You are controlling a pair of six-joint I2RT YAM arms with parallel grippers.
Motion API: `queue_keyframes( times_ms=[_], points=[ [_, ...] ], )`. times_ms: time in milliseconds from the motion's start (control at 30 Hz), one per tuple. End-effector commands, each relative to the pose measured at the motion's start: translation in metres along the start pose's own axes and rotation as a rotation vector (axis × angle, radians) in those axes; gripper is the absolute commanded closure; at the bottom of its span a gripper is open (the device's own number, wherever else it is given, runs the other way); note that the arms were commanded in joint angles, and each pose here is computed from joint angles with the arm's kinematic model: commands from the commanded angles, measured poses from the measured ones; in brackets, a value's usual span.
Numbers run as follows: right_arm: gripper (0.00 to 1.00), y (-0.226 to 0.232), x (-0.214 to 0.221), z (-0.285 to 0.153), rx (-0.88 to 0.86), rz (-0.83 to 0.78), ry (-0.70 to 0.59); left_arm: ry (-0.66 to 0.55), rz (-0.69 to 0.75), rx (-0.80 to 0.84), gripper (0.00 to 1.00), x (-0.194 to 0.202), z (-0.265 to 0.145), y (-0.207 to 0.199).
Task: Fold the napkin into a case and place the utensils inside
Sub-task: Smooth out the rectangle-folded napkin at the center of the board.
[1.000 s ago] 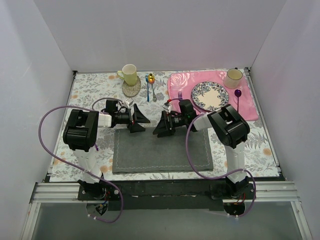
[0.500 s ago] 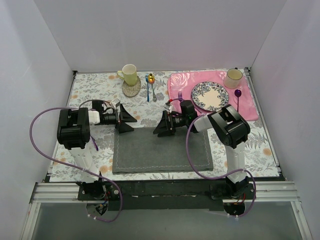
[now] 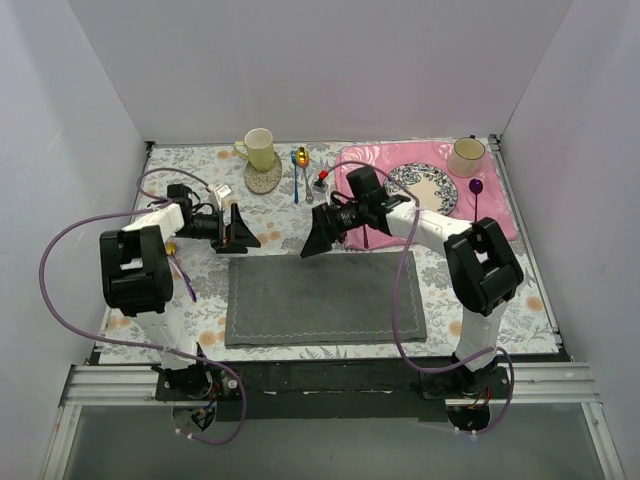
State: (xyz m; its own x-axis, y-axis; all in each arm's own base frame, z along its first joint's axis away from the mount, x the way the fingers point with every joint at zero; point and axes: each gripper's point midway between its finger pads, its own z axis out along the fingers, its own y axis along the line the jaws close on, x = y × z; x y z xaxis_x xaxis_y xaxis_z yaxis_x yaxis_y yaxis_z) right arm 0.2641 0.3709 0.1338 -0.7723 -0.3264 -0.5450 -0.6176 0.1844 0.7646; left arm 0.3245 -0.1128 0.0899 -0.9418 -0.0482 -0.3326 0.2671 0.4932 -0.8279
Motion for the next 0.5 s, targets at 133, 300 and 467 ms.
queue_keyframes(
  times_ms=[133,300,467],
  points=[
    [0.25,-0.032,0.095,-0.058,0.244,-0.196,0.412,0.144,0.206,-0.134,0.02,0.045,-0.009,-0.019],
    [0.42,-0.040,0.119,-0.058,0.254,-0.097,0.457,0.225,0.195,-0.181,0.02,0.070,0.008,-0.012],
    [0.44,-0.037,0.145,-0.050,0.220,0.077,0.445,0.274,0.157,-0.222,0.02,0.074,0.009,0.000]
  ],
)
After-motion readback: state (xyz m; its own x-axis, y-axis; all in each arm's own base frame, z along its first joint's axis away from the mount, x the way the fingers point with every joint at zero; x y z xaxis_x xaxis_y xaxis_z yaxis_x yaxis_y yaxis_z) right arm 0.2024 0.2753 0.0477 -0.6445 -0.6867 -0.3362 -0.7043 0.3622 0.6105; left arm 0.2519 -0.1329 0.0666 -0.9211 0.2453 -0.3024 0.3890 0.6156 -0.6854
